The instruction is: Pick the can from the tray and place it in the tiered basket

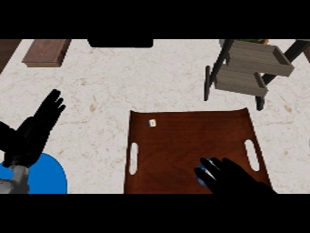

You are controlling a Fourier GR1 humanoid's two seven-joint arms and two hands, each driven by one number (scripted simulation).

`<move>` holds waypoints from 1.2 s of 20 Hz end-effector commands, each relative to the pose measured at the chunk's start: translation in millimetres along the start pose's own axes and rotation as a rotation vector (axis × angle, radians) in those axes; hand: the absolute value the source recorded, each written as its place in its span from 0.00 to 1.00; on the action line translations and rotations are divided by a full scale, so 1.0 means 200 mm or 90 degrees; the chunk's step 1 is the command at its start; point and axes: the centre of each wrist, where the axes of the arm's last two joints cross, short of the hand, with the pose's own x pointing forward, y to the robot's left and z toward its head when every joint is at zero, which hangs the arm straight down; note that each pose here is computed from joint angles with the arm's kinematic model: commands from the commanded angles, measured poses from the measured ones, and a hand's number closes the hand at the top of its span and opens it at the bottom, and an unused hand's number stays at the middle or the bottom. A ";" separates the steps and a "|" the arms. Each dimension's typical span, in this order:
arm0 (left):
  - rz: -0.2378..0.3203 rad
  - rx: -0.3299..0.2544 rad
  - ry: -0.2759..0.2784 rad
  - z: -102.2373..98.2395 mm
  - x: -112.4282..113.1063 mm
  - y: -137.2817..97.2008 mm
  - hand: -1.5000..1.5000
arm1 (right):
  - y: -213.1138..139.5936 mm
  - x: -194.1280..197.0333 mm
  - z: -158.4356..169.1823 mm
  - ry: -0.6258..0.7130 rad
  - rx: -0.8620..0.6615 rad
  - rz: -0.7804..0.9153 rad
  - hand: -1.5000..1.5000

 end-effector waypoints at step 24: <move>-0.006 0.001 -0.011 0.03 0.00 0.02 0.50 | 0.37 -0.20 -0.43 0.101 -0.085 0.084 0.00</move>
